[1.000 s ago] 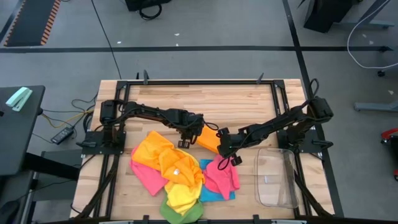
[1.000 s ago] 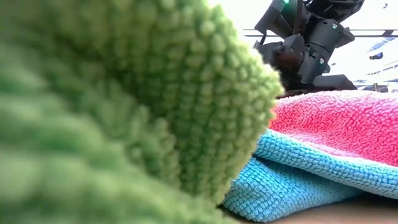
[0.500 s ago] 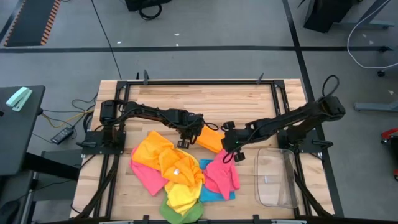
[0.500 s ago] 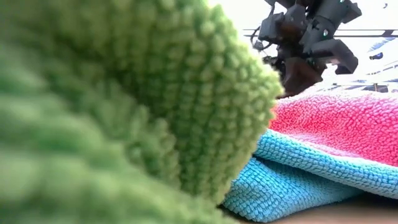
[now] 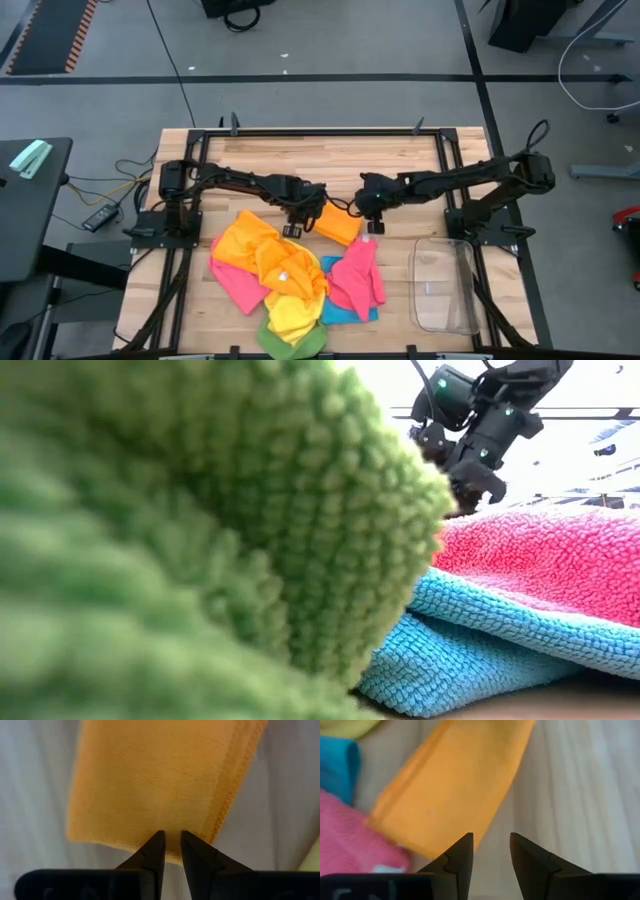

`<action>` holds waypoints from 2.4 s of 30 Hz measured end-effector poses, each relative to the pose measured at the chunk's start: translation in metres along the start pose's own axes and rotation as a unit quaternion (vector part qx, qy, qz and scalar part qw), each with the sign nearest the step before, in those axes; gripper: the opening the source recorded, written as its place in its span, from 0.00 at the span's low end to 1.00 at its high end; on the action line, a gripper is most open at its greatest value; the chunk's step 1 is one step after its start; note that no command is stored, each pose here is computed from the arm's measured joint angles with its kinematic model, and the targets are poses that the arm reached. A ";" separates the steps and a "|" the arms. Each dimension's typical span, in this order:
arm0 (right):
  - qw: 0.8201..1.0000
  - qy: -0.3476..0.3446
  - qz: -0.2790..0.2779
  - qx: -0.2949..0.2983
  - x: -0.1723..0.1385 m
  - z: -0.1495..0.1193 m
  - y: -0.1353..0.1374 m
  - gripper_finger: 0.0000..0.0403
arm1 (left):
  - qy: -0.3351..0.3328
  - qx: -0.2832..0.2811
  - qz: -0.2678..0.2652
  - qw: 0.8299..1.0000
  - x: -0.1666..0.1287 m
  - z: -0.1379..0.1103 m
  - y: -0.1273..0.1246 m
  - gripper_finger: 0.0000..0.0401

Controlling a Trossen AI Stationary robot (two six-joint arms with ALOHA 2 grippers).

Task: Fold microfiber towels
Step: Fold the orange towel

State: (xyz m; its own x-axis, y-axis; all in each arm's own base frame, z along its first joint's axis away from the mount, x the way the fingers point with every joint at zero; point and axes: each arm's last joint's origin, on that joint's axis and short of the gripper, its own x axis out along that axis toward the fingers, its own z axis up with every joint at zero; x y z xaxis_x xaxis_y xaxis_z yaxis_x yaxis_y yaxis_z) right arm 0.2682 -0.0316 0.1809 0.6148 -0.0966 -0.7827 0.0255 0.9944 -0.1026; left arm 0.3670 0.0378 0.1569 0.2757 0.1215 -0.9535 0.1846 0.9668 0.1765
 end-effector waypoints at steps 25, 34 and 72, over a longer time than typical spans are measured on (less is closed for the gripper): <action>0.998 -0.033 0.039 -0.020 0.002 0.000 0.006 0.34 | -0.085 0.124 -0.009 0.989 0.007 0.010 0.016 0.11; 0.998 -0.037 0.039 -0.021 -0.003 0.000 0.006 0.34 | -0.043 0.003 0.000 0.999 0.024 -0.002 0.036 0.09; 0.999 -0.038 -0.001 -0.017 -0.004 0.001 0.003 0.34 | 0.054 0.289 0.113 0.949 -0.011 -0.003 0.019 0.39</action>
State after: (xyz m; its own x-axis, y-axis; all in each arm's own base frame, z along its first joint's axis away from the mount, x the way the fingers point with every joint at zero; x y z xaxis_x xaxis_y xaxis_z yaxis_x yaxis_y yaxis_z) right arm 0.2665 -0.0280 0.1846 0.6726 -0.0944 -0.7340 0.0019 0.9920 -0.1258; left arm 0.3646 0.0557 0.1702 0.2777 0.3631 -0.8894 0.6270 0.6330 0.4541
